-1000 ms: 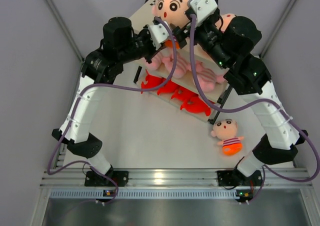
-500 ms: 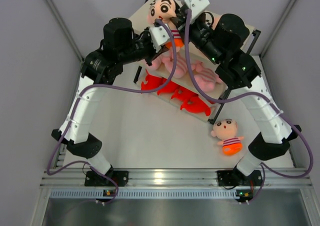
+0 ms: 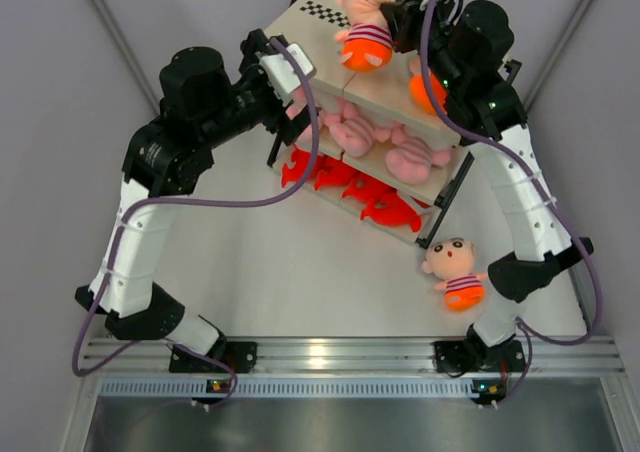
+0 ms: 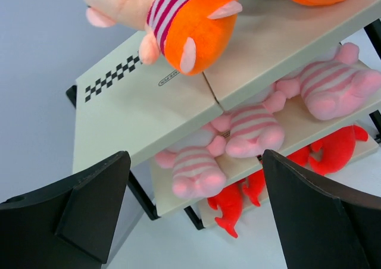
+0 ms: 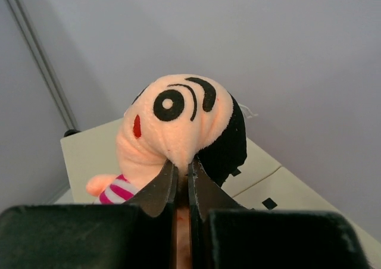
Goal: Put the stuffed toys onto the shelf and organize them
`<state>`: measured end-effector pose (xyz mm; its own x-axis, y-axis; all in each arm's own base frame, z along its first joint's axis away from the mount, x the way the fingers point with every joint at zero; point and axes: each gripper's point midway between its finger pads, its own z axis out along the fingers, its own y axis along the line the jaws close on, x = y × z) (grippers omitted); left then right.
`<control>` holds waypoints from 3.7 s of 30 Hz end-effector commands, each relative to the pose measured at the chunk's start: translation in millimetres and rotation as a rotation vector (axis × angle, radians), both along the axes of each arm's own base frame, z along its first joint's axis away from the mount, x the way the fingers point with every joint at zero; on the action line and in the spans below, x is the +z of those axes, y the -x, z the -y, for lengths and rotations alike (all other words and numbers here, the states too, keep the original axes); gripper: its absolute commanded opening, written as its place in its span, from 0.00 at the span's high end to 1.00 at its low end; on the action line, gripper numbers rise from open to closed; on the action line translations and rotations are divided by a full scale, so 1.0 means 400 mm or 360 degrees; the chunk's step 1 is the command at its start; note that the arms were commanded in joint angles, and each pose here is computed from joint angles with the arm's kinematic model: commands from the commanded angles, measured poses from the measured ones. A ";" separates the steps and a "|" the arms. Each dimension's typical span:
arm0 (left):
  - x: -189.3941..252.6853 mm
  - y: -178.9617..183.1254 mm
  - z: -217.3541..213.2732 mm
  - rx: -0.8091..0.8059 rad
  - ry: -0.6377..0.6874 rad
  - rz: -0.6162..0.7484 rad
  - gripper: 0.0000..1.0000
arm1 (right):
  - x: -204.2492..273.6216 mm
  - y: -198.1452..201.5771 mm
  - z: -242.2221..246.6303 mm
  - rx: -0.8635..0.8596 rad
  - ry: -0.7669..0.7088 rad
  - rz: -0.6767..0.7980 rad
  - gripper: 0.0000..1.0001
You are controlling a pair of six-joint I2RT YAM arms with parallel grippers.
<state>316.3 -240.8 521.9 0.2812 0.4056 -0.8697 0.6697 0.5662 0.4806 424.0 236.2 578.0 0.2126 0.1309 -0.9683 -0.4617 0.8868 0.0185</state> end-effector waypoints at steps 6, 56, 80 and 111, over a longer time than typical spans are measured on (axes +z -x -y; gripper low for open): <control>0.030 0.040 -0.104 0.0217 0.0023 0.0110 0.02 | 0.042 -0.041 -0.002 0.0102 -0.0345 -0.0074 1.00; -0.122 0.078 -0.187 0.0385 -0.0106 -0.0056 0.02 | -0.029 0.399 0.583 -0.1029 -0.0306 -0.0176 0.07; -0.258 0.170 -0.252 0.0390 -0.0201 -0.0197 0.02 | -1.069 0.443 0.556 -0.0929 -0.0740 -0.1605 0.22; -0.411 0.234 -0.100 -0.0123 -0.0279 -0.0616 0.02 | -0.755 0.601 0.280 0.0241 -0.0382 -0.1607 1.00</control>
